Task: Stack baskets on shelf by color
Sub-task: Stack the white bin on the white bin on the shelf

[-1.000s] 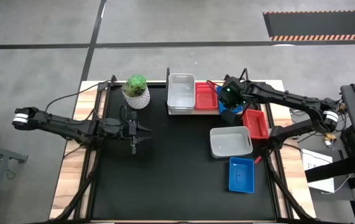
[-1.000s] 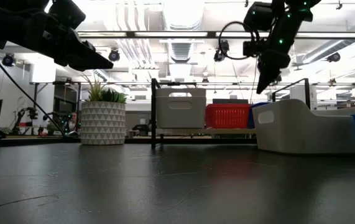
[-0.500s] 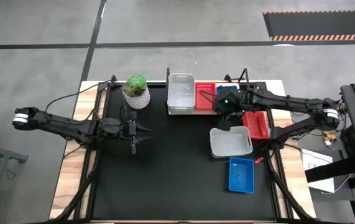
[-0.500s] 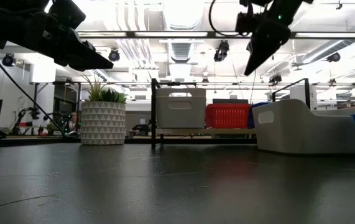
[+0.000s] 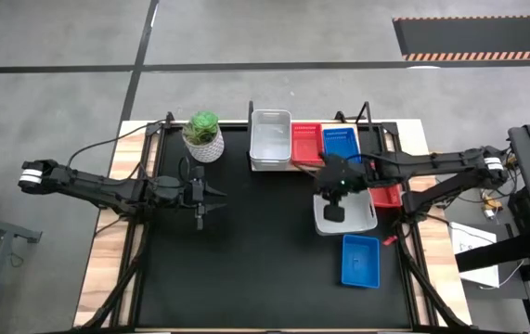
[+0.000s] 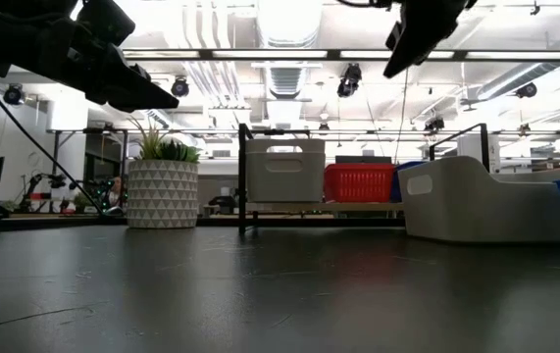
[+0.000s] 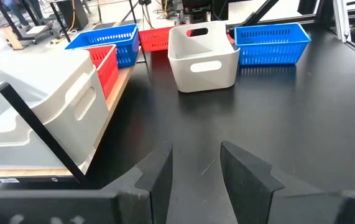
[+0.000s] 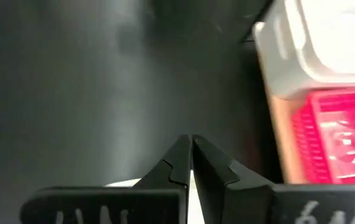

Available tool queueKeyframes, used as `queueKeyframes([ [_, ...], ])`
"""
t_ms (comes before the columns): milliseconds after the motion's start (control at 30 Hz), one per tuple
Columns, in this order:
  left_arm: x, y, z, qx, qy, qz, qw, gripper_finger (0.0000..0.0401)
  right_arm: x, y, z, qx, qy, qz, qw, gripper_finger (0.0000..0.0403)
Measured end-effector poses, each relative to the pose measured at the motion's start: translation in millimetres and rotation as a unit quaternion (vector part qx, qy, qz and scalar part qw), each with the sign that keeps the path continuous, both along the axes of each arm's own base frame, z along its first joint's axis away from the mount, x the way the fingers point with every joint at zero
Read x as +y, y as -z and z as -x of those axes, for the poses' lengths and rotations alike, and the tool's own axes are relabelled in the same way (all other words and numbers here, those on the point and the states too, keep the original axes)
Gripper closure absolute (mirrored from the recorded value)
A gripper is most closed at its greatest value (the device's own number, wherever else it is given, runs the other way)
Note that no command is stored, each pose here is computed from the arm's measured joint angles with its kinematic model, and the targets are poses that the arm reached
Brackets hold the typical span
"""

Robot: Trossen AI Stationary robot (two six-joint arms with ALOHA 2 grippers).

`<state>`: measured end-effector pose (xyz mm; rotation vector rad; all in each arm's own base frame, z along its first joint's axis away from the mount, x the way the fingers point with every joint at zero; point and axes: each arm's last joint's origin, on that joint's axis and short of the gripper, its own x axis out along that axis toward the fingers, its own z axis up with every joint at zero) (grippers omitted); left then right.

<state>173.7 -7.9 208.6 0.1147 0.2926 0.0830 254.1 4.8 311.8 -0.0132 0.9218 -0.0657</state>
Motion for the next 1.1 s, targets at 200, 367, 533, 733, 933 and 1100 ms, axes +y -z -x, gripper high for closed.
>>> queueKeyframes([
  [200, 0, 0, 0, -0.001, -0.003, 0.01, 1.0, 0.0283, 29, -6, 4, 0.005, 0.024, -0.062, 0.998, 0.0394],
  [367, 0, 0, 0, -0.001, -0.003, 0.01, 1.0, 0.0283, 55, -6, 9, 0.04, 0.068, -0.118, 0.99, 0.0394],
  [533, 0, 0, 0, -0.001, -0.003, 0.01, 1.0, 0.0283, 78, 5, 11, 0.11, 0.094, -0.136, 0.98, 0.0394],
  [733, 0, 0, 0, -0.001, -0.003, 0.01, 1.0, 0.0283, 88, 20, 19, 0.222, 0.195, -0.137, 0.946, 0.0394],
  [933, 0, 0, 0, -0.001, -0.003, 0.011, 1.0, 0.0283, 93, 29, 21, 0.254, 0.221, -0.133, 0.932, 0.0394],
  [1100, 0, 0, 0, -0.001, -0.003, 0.011, 1.0, 0.0283, 92, 31, 19, 0.242, 0.24, -0.12, 0.932, 0.0394],
])
